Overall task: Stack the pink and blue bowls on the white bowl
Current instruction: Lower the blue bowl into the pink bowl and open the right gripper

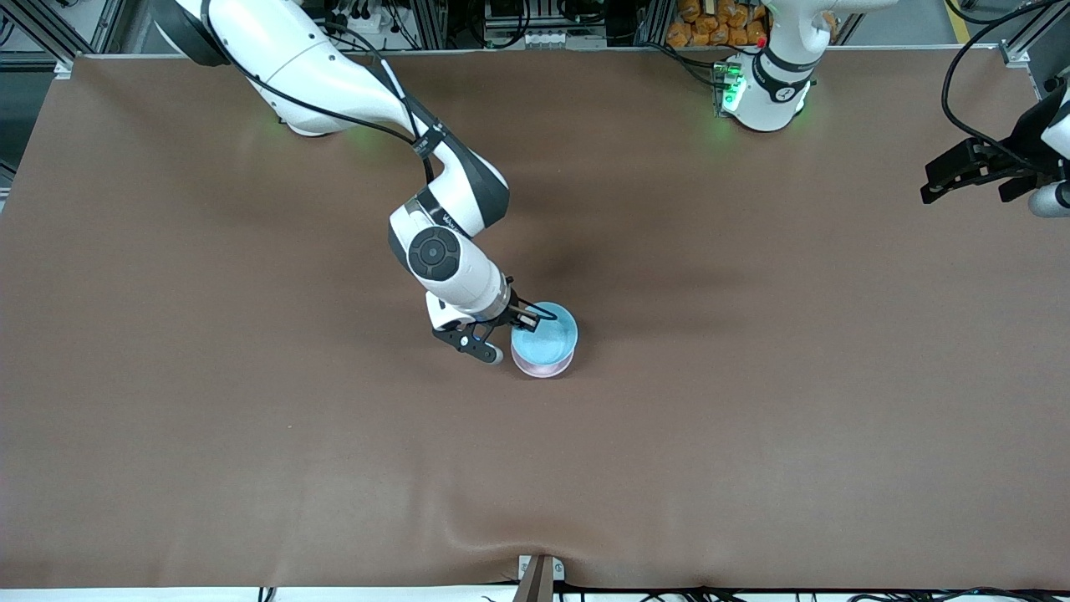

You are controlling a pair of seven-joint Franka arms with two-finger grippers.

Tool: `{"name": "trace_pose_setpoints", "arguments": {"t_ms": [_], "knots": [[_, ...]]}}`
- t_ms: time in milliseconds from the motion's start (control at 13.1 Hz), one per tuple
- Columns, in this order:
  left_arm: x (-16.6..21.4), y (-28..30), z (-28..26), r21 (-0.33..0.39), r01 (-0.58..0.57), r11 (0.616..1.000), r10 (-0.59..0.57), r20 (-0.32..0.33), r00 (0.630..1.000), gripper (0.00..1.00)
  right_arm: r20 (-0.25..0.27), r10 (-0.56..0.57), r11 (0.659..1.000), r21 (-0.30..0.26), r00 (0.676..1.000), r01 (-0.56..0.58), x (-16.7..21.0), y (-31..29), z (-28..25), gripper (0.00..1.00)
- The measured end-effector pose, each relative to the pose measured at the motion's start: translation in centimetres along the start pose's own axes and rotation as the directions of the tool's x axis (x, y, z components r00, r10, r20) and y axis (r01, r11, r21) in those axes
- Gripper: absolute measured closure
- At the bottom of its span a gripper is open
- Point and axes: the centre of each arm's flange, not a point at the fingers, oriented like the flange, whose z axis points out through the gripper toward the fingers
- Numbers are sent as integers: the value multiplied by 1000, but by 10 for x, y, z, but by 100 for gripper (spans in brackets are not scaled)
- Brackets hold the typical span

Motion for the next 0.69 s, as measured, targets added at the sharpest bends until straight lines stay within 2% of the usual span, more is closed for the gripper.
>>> {"name": "trace_pose_setpoints", "arguments": {"t_ms": [685], "knots": [[0,1,-6,0,-7,1000,7,-13,1000,0,-19,-4,1000,2,1000,4,6,3,12,97]]}}
